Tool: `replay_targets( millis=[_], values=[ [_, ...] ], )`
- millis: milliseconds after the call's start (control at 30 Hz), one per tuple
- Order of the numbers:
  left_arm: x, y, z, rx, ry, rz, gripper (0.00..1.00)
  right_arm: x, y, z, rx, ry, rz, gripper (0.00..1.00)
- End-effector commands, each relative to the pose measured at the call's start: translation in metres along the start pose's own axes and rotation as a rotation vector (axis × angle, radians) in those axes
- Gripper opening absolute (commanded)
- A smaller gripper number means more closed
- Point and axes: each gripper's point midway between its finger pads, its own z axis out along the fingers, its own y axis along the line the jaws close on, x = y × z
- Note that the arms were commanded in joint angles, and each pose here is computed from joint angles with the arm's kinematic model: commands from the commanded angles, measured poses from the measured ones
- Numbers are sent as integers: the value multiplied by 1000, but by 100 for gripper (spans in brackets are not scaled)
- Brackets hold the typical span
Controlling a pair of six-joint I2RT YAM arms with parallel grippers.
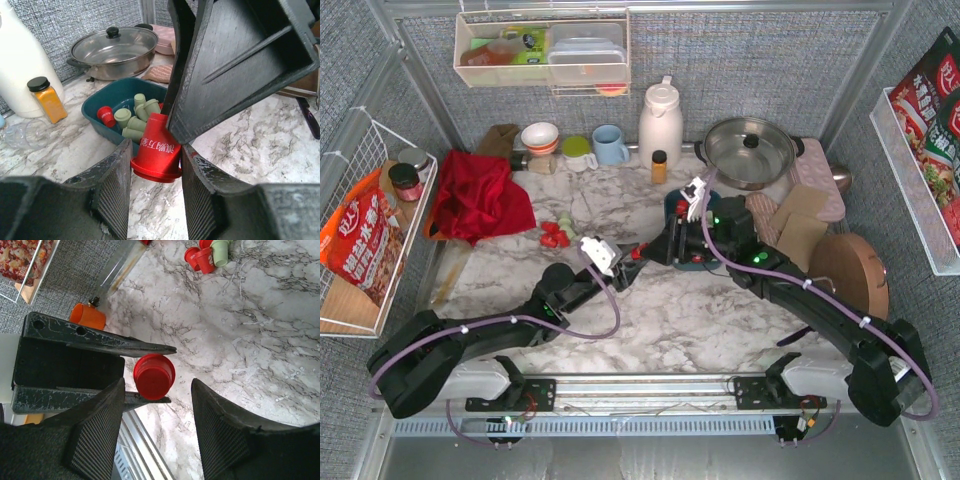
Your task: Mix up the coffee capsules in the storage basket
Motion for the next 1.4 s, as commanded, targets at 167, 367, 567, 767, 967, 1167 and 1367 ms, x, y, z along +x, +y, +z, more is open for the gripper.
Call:
replay_targets(
  millis=[167,367,567,767,967,1167,1367],
  values=[
    [-20,-5,6,11,-68,19,31,-2,7,7,-34,-16,4,53],
    [-14,3,9,-36,-43,2,46,0,5,8,-28,-11,13,34],
    [-8,18,7,-132,-14,-32,99,2,-5,9,20,-15,18,22],
    [1,53,-21,-368,31,-101,99,-12,-51,0,265,-73,-92,16],
    [39,96,-68,-734,233,-213,99,-46,-137,-27,704,-166,-289,16],
    [62,117,-109,-966,332,-246,99,-95,-203,-17,869,-258,-311,16],
    [66,128,-132,-1031,358,-272,99,-116,-258,15,939,-155,-315,42]
  ],
)
